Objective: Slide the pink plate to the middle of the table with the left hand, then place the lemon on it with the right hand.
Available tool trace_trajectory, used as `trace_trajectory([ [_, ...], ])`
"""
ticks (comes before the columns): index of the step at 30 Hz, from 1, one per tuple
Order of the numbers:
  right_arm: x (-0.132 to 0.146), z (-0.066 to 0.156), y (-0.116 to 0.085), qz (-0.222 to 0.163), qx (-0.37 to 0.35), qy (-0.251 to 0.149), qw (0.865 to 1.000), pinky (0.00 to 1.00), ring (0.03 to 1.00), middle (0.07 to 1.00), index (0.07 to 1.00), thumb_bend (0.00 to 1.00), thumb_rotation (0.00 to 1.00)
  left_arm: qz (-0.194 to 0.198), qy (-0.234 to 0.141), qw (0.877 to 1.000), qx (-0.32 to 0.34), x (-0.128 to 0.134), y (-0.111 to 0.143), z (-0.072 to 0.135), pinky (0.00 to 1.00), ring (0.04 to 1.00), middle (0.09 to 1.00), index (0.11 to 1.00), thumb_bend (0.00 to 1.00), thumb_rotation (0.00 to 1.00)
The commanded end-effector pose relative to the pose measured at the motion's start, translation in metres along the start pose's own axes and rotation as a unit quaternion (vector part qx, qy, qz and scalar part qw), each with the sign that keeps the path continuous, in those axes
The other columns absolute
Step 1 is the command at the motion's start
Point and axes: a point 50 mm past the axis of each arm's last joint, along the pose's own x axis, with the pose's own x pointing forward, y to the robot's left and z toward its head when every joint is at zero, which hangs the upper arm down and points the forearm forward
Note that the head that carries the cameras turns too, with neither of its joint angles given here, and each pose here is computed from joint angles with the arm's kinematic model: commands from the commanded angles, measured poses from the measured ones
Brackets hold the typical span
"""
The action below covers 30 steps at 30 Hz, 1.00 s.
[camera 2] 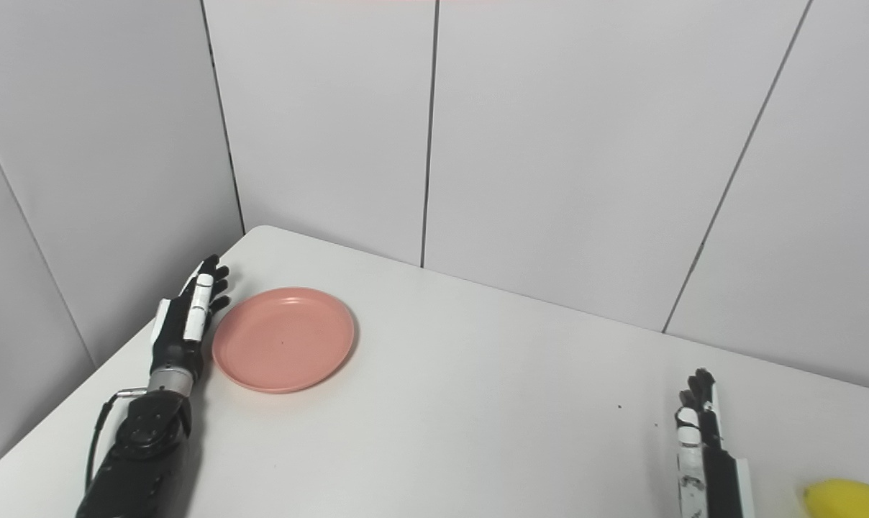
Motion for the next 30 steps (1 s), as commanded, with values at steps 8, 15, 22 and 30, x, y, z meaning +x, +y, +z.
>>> trace_trajectory([
  [8, 0.008, 0.021, 0.003, 0.007, 0.0, -0.029, 1.0, 1.0, 1.0, 1.0, 1.0, 0.2, 1.0, -0.036, -0.021, 0.998, -0.04, -0.003, -0.028, 0.007, 0.89, 0.894, 0.88, 0.877, 0.69, 1.0],
  [15, 0.007, 0.023, 0.005, 0.002, -0.004, -0.026, 1.0, 1.0, 1.0, 1.0, 1.0, 0.21, 1.0, -0.076, -0.024, 0.995, -0.066, -0.01, -0.052, 0.01, 0.88, 0.895, 0.881, 0.875, 0.7, 1.0],
  [22, 0.006, 0.023, 0.006, 0.001, -0.004, -0.027, 1.0, 1.0, 1.0, 1.0, 1.0, 0.18, 1.0, -0.107, -0.017, 0.992, -0.07, -0.017, -0.07, 0.007, 0.92, 0.912, 0.892, 0.888, 0.69, 1.0],
  [30, 0.005, 0.02, 0.008, -0.006, 0.002, -0.026, 1.0, 1.0, 1.0, 1.0, 1.0, 0.2, 1.0, -0.129, -0.018, 0.989, -0.074, -0.023, -0.085, 0.007, 0.92, 0.915, 0.905, 0.897, 0.68, 1.0],
])
